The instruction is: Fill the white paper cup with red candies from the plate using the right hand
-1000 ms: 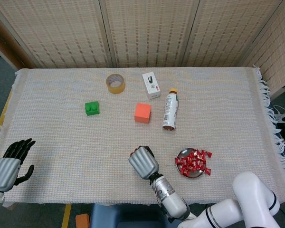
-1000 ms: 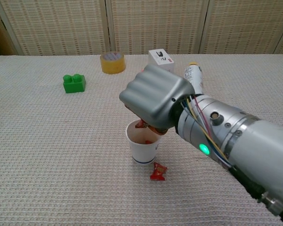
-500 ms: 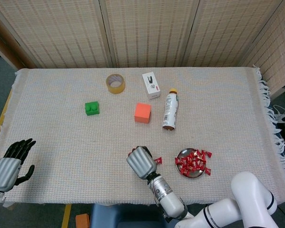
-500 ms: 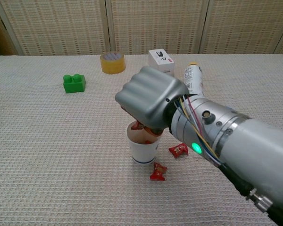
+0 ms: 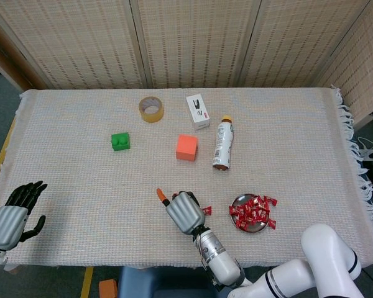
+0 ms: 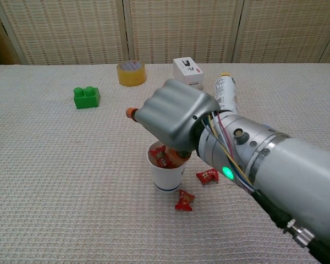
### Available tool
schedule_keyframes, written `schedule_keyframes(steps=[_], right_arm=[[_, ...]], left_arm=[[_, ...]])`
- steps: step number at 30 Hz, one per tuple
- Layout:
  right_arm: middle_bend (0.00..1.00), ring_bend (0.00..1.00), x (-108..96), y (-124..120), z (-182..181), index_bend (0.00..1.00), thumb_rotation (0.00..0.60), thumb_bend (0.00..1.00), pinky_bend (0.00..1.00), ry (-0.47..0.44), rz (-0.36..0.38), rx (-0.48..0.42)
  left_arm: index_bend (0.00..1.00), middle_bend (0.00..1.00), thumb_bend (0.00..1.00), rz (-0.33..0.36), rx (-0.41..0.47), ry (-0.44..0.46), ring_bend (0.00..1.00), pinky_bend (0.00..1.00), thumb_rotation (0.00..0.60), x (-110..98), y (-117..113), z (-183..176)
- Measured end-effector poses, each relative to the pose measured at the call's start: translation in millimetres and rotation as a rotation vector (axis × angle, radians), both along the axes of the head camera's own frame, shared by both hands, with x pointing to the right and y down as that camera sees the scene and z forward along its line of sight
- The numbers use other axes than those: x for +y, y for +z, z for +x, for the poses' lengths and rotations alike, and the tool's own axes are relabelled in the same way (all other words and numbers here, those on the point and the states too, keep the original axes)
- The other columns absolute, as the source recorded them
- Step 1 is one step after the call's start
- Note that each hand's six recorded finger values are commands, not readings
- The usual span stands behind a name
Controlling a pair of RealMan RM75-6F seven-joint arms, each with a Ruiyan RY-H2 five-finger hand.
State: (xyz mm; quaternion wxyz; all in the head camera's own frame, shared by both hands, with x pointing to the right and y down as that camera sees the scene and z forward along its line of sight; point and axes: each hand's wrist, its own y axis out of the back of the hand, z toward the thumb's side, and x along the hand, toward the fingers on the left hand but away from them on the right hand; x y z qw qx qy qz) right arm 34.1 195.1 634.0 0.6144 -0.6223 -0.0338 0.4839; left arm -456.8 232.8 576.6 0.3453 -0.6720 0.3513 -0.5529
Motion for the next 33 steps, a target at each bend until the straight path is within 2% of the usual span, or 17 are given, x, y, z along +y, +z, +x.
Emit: schedule_keyframes(steps=[11, 17, 19, 22, 25, 28, 33], right_arm=[[0.46, 0.56, -5, -9, 3, 0.0, 0.6, 0.23, 0.9, 0.021, -0.002, -0.041], [0.47, 0.55, -19, -10, 38, 0.08, 0.6, 0.22, 0.9, 0.103, -0.023, -0.084], [0.53, 0.58, -23, -4, 57, 0.1, 0.6, 0.22, 0.91, 0.131, -0.039, -0.078], [0.71, 0.71, -24, 9, 80, 0.16, 0.6, 0.22, 0.96, 0.155, -0.077, -0.057], [0.82, 0.82, -22, 24, 94, 0.23, 0.6, 0.22, 1.0, 0.154, -0.117, -0.034], [0.89, 0.88, -18, 38, 101, 0.28, 0.6, 0.22, 1.0, 0.142, -0.149, -0.009], [0.91, 0.9, -8, 60, 98, 0.34, 0.6, 0.22, 1.0, 0.137, -0.209, 0.02]], left_arm=[[0.0, 0.0, 0.47, 0.002, 0.0, -0.003, 0.0, 0.08, 0.6, 0, -1, -2], [0.0, 0.0, 0.47, 0.004, -0.003, -0.007, 0.0, 0.08, 0.6, 0, -1, -2], [0.0, 0.0, 0.47, 0.005, -0.003, -0.005, 0.0, 0.08, 0.6, 0, -1, -1], [0.0, 0.0, 0.47, 0.004, -0.004, -0.002, 0.0, 0.08, 0.6, 0, 0, 0], [0.0, 0.0, 0.47, -0.001, -0.007, 0.003, 0.0, 0.08, 0.6, 0, 2, 1], [0.0, 0.0, 0.47, -0.005, -0.011, 0.005, 0.0, 0.08, 0.6, 0, 3, 2], [0.0, 0.0, 0.47, -0.004, -0.014, 0.008, 0.0, 0.08, 0.6, 0, 3, 2]])
